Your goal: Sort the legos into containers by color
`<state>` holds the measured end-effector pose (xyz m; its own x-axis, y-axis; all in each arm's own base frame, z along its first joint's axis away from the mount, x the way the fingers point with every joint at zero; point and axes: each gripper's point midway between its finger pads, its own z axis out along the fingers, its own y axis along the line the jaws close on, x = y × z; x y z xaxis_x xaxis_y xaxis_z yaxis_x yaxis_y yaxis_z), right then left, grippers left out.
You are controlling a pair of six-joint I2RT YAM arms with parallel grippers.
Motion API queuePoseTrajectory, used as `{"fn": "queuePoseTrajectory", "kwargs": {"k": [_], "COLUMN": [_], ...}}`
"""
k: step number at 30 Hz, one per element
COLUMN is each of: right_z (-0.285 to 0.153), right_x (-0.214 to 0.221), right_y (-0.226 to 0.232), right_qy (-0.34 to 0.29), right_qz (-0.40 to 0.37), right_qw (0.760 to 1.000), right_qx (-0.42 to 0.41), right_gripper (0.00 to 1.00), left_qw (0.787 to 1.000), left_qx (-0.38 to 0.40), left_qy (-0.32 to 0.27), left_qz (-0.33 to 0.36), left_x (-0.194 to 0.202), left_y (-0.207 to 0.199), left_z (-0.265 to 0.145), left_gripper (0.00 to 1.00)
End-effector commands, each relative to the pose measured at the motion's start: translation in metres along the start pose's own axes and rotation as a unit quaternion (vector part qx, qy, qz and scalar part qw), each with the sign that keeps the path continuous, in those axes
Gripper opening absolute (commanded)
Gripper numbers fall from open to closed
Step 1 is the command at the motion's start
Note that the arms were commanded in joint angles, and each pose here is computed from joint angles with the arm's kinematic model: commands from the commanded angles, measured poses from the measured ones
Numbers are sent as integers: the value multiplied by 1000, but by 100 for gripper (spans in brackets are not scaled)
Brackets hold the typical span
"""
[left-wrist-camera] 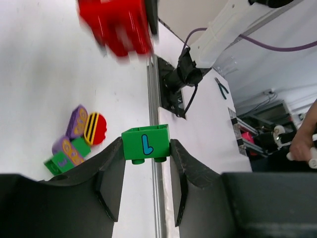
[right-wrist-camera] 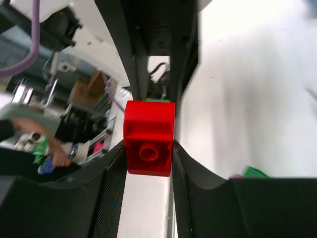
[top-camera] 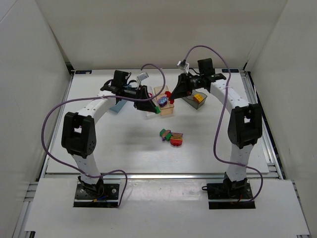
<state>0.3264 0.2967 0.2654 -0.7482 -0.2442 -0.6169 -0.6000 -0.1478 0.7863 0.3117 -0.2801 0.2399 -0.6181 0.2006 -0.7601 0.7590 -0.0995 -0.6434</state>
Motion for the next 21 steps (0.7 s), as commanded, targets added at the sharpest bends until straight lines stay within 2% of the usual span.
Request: {"fn": "queuePoseTrajectory", "kwargs": {"k": [1, 6, 7, 9, 10, 14, 15, 16, 19, 21], "right_z": [-32, -40, -32, -28, -18, 4, 12, 13, 26, 40], "right_x": [-17, -37, -35, -43, -50, -66, -64, -61, -56, -50], "right_y": [6, -29, -44, -65, -72, -106, -116, -131, -152, -158], "right_qy": [-33, -44, -36, -30, -22, -13, -5, 1, 16, 28], "right_qz": [-46, -66, -50, -68, -74, -90, -94, -87, -95, -100], "right_qw": [997, 987, 985, 974, 969, 944, 935, 928, 912, 911], "right_qx": [53, 141, 164, 216, 235, 317, 341, 362, 398, 398], "right_gripper": [0, 0, 0, 0, 0, 0, 0, 0, 0, 0], "left_qw": [999, 992, 988, 972, 959, 905, 897, 879, 856, 850], "left_qx": [-17, -115, -139, -221, -269, -407, -423, -459, -500, -509], "left_qy": [-14, -49, -55, -78, -92, -120, -124, -129, -135, -135], "left_qz": [25, 34, 35, 22, -5, -22, -15, -15, -10, -7], "left_x": [-2, -7, -9, -19, -22, -33, -37, -40, -45, -45], "left_y": [-17, -12, -9, 2, 13, 33, 30, 34, 34, 35], "left_z": [-16, -61, -68, -96, -108, -155, -161, -174, -189, -192], "left_gripper": [12, 12, 11, 10, 10, 10, 10, 10, 10, 10]}}
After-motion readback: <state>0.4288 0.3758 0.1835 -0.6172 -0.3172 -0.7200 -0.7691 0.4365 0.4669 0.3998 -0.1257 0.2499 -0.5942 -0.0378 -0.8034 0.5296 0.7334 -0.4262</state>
